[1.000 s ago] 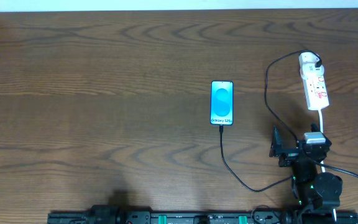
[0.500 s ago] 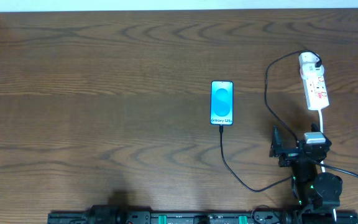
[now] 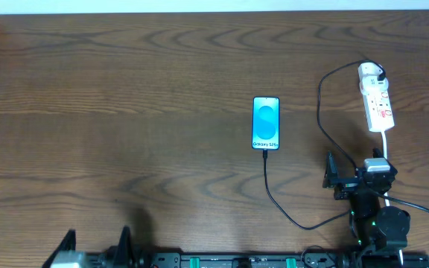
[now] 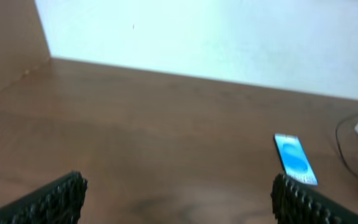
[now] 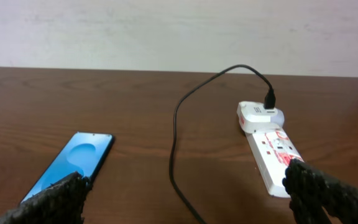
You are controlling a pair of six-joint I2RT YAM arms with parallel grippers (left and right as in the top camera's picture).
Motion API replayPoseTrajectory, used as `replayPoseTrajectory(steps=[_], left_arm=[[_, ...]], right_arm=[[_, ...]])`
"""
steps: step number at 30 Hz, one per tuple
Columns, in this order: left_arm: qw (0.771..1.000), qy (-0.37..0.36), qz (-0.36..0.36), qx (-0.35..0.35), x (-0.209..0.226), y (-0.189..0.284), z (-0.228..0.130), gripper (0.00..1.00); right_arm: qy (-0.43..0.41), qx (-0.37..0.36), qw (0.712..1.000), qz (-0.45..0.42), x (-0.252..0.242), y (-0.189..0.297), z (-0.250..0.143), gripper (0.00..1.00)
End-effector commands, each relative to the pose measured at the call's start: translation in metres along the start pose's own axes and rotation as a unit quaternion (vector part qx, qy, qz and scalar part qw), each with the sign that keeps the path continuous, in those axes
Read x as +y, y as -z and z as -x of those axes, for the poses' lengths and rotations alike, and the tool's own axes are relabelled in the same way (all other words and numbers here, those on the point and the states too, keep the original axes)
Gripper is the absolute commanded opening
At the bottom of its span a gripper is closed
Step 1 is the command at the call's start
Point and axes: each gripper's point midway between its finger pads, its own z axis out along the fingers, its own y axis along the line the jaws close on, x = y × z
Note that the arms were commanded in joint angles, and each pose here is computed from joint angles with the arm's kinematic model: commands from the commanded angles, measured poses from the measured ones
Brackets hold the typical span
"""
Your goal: Plug charger to phone and switch on socket
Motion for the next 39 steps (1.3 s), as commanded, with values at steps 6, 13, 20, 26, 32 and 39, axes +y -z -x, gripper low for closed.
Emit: replayPoseTrajectory(steps=[6, 13, 20, 26, 32, 39], left_arm=[[1.0, 0.002, -0.009, 0.025, 0.002, -0.067, -0.026, 0.95], [0.999, 0.003, -0.008, 0.031, 0.009, -0.121, -0.055, 0.95], [1.0, 0.002, -0.015, 0.022, 0.012, -0.162, -0.083, 0.95], [1.0, 0.0, -0.017, 0.005, 0.015, -0.185, -0.1, 0.95], [0.999, -0.014, -0.021, -0.038, 0.016, -0.198, -0.098, 0.95], [0.995, -0.069, -0.02, -0.071, 0.016, -0.204, -0.096, 0.95]], right_arm=[[0.008, 0.0, 1.0, -0.001, 0.0, 0.0, -0.002, 0.99], [0.008, 0.0, 1.0, -0.001, 0.0, 0.0, -0.002, 0.99], [0.008, 0.0, 1.0, -0.001, 0.0, 0.0, -0.002, 0.99], [0.008, 0.0, 1.0, -0.001, 0.0, 0.0, -0.002, 0.99], [0.008, 0.0, 1.0, -0.001, 0.0, 0.0, -0.002, 0.99], [0.008, 0.001, 1.0, -0.001, 0.0, 0.0, -0.002, 0.99]])
